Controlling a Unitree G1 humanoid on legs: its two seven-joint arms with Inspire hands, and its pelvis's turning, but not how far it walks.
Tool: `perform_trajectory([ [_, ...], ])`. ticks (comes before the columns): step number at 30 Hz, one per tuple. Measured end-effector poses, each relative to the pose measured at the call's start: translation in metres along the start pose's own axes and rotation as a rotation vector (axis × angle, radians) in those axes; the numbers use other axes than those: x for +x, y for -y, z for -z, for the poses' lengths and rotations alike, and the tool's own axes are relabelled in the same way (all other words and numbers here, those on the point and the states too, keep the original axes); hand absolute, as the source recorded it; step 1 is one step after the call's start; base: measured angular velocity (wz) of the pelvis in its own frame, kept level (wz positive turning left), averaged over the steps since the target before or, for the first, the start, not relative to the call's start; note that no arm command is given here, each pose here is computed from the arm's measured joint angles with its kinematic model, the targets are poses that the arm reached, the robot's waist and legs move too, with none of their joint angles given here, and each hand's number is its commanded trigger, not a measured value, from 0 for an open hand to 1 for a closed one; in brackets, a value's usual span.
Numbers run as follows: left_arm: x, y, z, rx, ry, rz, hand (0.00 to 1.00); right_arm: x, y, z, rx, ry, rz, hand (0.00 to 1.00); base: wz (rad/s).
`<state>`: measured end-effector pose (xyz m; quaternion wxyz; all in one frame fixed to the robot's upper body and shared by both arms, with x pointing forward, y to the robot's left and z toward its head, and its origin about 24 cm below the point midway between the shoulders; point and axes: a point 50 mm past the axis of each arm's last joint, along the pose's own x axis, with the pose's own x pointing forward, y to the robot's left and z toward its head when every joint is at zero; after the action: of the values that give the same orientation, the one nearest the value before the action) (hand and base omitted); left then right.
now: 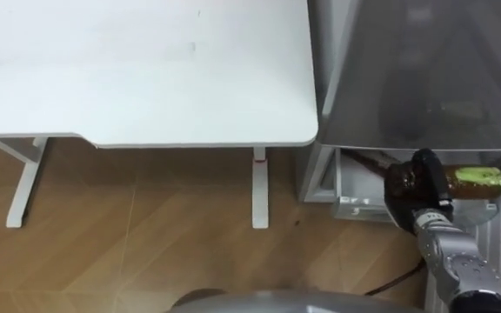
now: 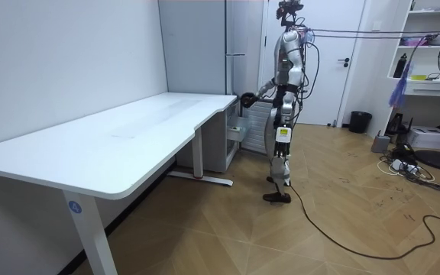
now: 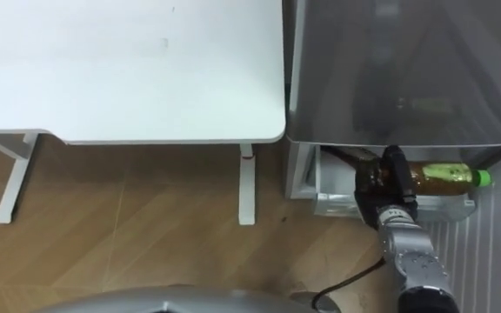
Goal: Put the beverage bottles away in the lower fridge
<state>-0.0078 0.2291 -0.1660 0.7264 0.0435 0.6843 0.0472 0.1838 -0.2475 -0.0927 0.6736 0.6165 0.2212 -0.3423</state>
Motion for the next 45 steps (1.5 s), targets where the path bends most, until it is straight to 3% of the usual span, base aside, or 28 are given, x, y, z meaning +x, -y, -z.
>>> perform_trajectory([
  [12,0.003,-0.004,-0.048,0.033,0.081,-0.016,0.0,0.028,-0.03,-0.008,0.098,0.038,0.034,1.0,0.07],
  [19,0.003,-0.012,-0.061,0.04,0.124,-0.041,0.0,0.037,-0.059,-0.006,0.106,0.036,0.021,1.0,0.13],
  [26,0.003,-0.017,-0.072,0.005,0.147,-0.062,0.0,0.039,-0.101,-0.018,0.116,0.061,-0.056,1.0,0.03],
  [38,0.001,-0.027,-0.084,-0.008,0.171,-0.103,0.0,0.034,-0.137,-0.045,0.098,0.127,-0.138,1.0,0.0],
  [40,0.001,-0.027,-0.083,-0.018,0.169,-0.102,0.0,0.033,-0.138,-0.045,0.095,0.12,-0.141,0.0,0.06],
  [45,0.001,-0.029,-0.084,-0.027,0.174,-0.106,0.0,0.032,-0.149,-0.044,0.084,0.115,-0.141,0.0,0.02],
])
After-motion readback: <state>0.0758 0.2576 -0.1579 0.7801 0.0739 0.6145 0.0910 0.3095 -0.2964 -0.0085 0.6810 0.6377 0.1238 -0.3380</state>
